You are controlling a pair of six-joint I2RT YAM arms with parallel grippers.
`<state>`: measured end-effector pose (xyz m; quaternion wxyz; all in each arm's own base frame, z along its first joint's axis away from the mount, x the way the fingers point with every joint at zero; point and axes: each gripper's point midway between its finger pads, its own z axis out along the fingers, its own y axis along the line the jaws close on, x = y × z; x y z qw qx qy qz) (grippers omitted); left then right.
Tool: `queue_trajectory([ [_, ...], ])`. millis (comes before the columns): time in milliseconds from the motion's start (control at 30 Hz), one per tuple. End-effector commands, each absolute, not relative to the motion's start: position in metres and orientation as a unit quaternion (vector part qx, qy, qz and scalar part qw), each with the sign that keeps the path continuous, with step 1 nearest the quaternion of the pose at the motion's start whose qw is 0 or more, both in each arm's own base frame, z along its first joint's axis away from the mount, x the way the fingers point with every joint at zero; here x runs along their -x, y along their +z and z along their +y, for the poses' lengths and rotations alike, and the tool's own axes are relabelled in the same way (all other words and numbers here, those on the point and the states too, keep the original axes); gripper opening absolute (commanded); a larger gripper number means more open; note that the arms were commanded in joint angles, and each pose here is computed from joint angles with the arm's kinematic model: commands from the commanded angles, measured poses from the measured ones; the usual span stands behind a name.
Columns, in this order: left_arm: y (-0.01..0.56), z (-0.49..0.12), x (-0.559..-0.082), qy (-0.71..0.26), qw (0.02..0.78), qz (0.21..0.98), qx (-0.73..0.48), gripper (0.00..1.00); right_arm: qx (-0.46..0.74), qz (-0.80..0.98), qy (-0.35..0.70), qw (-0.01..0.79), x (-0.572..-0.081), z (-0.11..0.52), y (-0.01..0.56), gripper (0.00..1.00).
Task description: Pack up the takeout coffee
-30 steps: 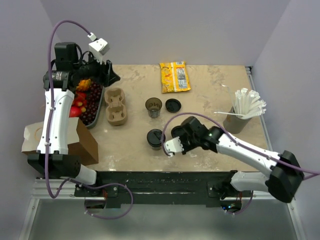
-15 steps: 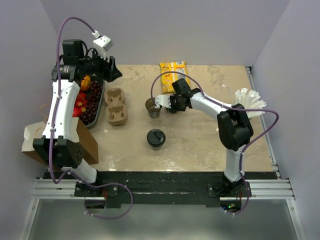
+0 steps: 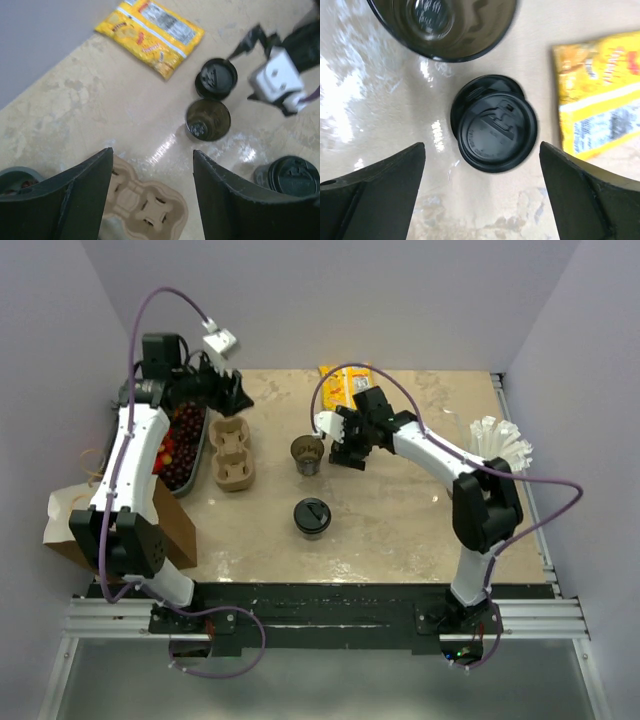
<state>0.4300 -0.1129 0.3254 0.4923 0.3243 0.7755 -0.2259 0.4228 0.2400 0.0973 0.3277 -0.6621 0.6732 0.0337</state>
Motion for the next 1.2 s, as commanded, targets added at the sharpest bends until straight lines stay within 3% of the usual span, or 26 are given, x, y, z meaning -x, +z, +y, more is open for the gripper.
queue_trajectory([
  [0, 0.309, -0.164, -0.366, -0.245, 0.5, 0.704, -0.442, 0.7, 0.593, 0.685, 0.081, 0.416, -0.409, 0.251, 0.176, 0.99],
  [33, 0.271, -0.166, -0.351, -0.233, 0.474, 0.706, -0.472, 0.7, 0.57, 0.7, 0.095, 0.419, -0.404, 0.251, 0.18, 0.99],
  [200, 0.249, -0.174, -0.316, -0.226, 0.457, 0.711, -0.484, 0.72, 0.495, 0.738, 0.165, 0.428, -0.372, 0.252, 0.194, 0.99],
  [367, 0.285, -0.105, -0.356, -0.047, 0.453, 0.815, -0.359, 0.72, 0.49, 0.723, 0.232, 0.428, -0.346, 0.264, 0.215, 0.99],
  [500, 0.333, -0.024, -0.354, 0.052, 0.486, 0.82, -0.298, 0.7, 0.485, 0.719, 0.238, 0.436, -0.351, 0.269, 0.224, 0.99],
  [700, 0.373, 0.034, -0.329, 0.161, 0.498, 0.797, -0.302, 0.71, 0.428, 0.749, 0.314, 0.395, -0.351, 0.291, 0.22, 0.99],
  [800, 0.364, 0.027, -0.314, 0.134, 0.486, 0.805, -0.312, 0.7, 0.457, 0.727, 0.356, 0.37, -0.338, 0.304, 0.22, 0.99],
  [1000, 0.292, -0.087, -0.269, -0.162, 0.446, 0.756, -0.451, 0.72, 0.516, 0.703, 0.337, 0.353, -0.312, 0.302, 0.204, 0.99],
  [1133, 0.225, -0.153, -0.245, -0.241, 0.391, 0.739, -0.493, 0.73, 0.48, 0.756, 0.317, 0.312, -0.302, 0.285, 0.18, 0.99],
  [1167, 0.221, -0.166, -0.255, -0.242, 0.409, 0.731, -0.49, 0.73, 0.466, 0.771, 0.313, 0.3, -0.301, 0.281, 0.173, 0.99],
])
